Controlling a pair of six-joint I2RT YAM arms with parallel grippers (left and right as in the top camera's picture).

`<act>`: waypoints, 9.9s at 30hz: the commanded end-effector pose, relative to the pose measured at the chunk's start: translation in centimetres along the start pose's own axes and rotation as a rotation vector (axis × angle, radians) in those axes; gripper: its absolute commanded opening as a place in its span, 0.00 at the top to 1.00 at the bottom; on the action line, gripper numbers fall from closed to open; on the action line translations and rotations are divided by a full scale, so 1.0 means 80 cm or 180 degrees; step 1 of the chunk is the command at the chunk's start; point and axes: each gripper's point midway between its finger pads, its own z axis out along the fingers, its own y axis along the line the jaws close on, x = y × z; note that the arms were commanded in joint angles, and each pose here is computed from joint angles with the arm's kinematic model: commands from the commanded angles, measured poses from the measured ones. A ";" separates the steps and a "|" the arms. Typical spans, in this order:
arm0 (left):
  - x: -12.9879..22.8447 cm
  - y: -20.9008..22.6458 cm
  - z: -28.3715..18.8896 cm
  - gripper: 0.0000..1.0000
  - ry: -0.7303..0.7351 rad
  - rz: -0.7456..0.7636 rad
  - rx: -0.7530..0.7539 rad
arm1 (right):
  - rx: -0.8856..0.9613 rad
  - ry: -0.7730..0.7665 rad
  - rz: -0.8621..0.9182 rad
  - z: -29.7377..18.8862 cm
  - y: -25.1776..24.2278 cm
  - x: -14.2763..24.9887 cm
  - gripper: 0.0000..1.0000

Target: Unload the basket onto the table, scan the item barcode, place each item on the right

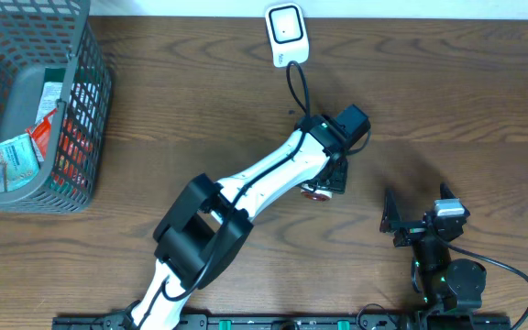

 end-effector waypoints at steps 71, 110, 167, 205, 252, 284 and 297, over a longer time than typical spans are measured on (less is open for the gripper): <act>-0.014 -0.006 -0.003 0.19 -0.0431 -0.0016 -0.0203 | 0.0038 0.0005 0.0010 0.000 -0.003 0.001 0.01; -0.047 0.017 -0.122 0.12 -0.1062 0.0189 -0.0191 | 0.0038 0.0005 0.0010 0.000 -0.003 0.001 0.01; -0.014 -0.007 -0.052 0.05 -0.0377 0.2126 0.0431 | 0.0038 0.0005 0.0010 0.000 -0.003 0.001 0.01; 0.000 0.007 0.014 0.47 -0.0053 0.0763 0.0157 | 0.0038 0.0005 0.0010 0.000 -0.003 0.001 0.01; -0.048 0.005 -0.081 0.13 -0.0657 0.0277 0.0367 | 0.0038 0.0005 0.0010 0.000 -0.003 0.001 0.01; -0.018 0.531 -0.497 0.13 -0.2449 -0.2280 -0.1216 | 0.0038 0.0005 0.0010 0.000 -0.003 0.001 0.01; 0.029 0.655 -0.372 0.02 -0.1333 -0.3262 -0.1283 | 0.0038 0.0005 0.0010 0.000 -0.003 0.001 0.01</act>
